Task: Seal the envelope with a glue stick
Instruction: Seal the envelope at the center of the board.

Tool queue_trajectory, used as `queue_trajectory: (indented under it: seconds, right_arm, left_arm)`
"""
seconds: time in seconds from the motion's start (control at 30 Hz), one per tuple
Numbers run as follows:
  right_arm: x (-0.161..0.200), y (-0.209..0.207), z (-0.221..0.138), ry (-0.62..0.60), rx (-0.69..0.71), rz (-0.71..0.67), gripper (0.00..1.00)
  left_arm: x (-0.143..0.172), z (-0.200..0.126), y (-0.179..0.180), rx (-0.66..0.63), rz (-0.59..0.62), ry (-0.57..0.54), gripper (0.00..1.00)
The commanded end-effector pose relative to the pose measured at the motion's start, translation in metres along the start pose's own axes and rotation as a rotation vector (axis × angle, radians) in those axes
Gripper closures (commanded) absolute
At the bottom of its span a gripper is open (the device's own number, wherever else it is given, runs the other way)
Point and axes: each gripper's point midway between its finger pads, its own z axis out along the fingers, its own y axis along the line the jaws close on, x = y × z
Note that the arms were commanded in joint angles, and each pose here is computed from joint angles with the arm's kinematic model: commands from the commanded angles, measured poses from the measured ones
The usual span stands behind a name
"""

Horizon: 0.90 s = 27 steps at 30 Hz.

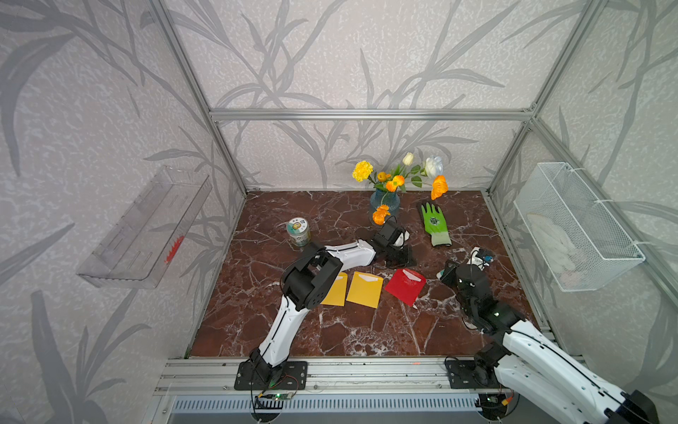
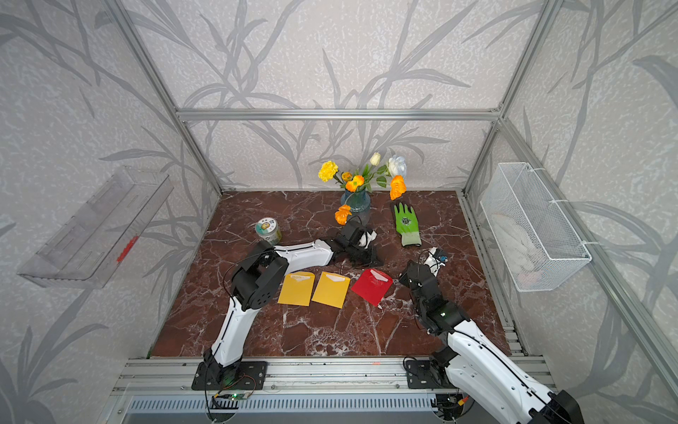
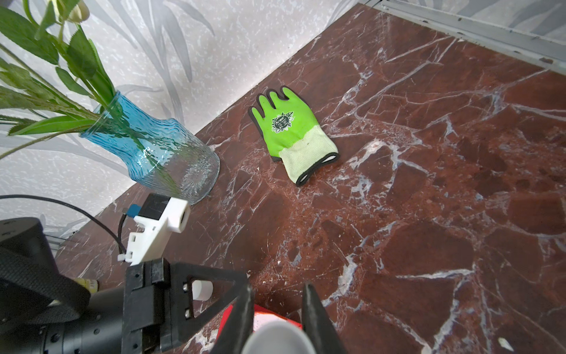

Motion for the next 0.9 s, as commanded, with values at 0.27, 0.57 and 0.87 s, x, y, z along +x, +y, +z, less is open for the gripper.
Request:
queue_trajectory:
  seconds: [0.27, 0.57, 0.87]
  right_arm:
    - [0.014, -0.007, 0.007, 0.037, 0.016, 0.013, 1.00]
    - [0.027, -0.013, 0.012, 0.071, 0.028, 0.016, 1.00]
    - [0.027, -0.015, 0.012, 0.072, 0.034, 0.018, 1.00]
  left_arm:
    - [0.017, -0.017, -0.005, -0.005, 0.032, -0.015, 0.94]
    - [0.028, -0.020, 0.006, -0.032, 0.042, -0.007, 0.94]
    - [0.032, -0.010, 0.015, -0.039, 0.026, 0.020, 0.94]
